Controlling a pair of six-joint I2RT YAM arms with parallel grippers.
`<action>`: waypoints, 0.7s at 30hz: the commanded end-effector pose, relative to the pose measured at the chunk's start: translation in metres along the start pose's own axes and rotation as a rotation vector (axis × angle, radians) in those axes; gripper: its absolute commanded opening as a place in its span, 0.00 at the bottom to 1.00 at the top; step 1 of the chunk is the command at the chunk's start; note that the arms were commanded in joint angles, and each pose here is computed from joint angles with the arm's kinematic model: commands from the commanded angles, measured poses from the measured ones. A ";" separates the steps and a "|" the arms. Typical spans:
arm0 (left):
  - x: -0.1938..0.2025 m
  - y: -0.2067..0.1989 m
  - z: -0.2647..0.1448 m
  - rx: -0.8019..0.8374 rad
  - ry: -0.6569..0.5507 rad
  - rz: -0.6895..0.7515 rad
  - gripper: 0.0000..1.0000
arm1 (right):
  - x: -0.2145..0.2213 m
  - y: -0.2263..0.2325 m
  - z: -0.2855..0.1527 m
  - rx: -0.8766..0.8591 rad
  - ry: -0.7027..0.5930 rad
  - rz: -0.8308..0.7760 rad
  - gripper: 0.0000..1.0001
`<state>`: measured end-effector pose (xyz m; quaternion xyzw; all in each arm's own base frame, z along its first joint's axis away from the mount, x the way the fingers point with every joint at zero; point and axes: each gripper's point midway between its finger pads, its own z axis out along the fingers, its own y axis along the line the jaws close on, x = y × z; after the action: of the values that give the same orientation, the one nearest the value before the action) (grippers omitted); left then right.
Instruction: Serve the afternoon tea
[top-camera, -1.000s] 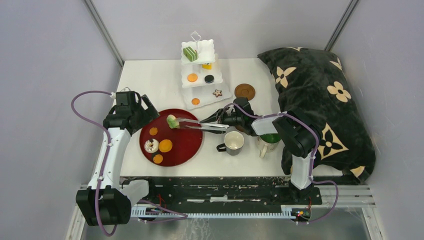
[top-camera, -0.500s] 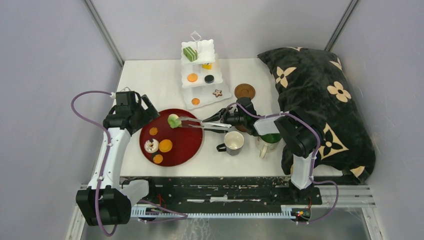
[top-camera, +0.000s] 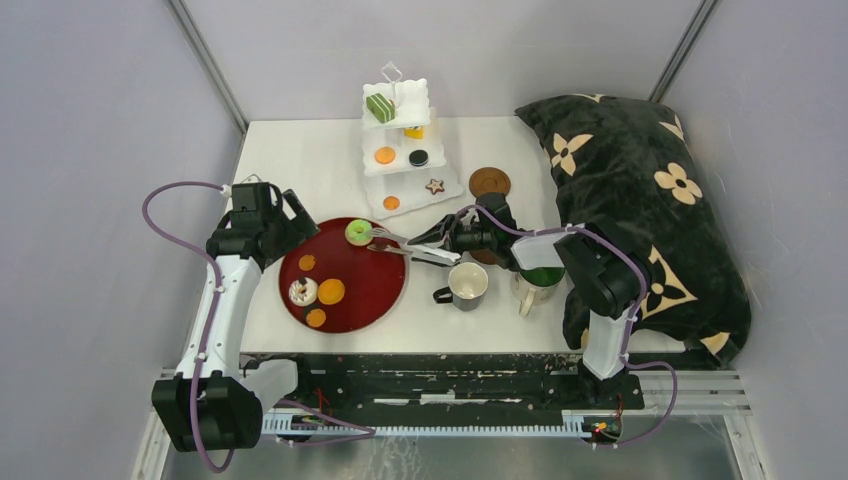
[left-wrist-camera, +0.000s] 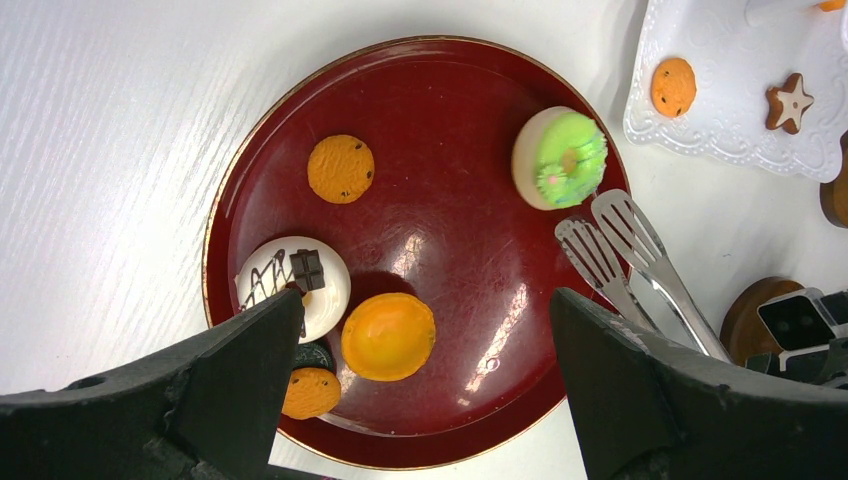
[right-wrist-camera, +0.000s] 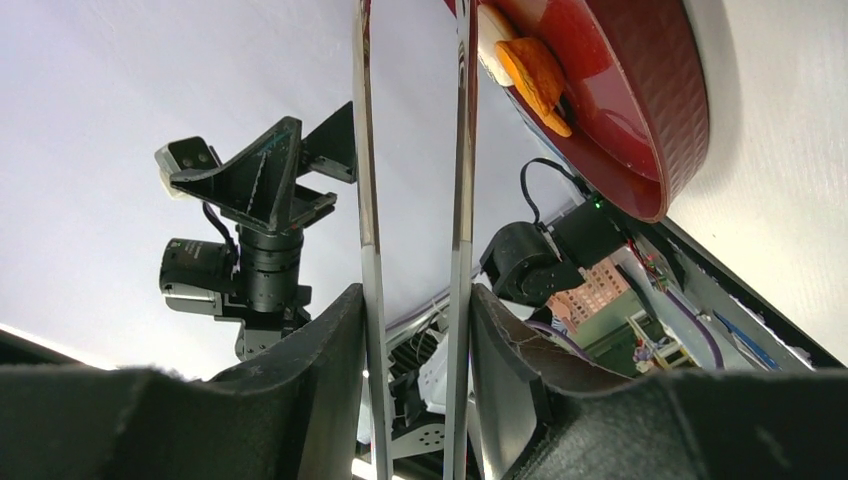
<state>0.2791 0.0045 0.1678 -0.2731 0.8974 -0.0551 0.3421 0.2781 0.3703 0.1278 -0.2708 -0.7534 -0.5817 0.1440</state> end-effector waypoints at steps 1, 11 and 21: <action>-0.009 -0.003 -0.001 0.018 -0.041 -0.010 1.00 | 0.029 0.040 -0.011 -0.076 0.070 -0.166 0.45; -0.012 -0.004 -0.001 0.020 -0.052 -0.014 1.00 | 0.052 0.055 -0.023 -0.009 0.096 -0.396 0.40; -0.023 -0.005 -0.005 0.007 -0.084 -0.009 1.00 | 0.052 0.049 -0.071 0.338 -0.067 -0.989 0.37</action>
<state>0.2798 0.0055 0.1672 -0.2738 0.8965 -0.0531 0.3442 0.2706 0.3515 0.2096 0.0106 -0.8576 -0.5112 -0.0560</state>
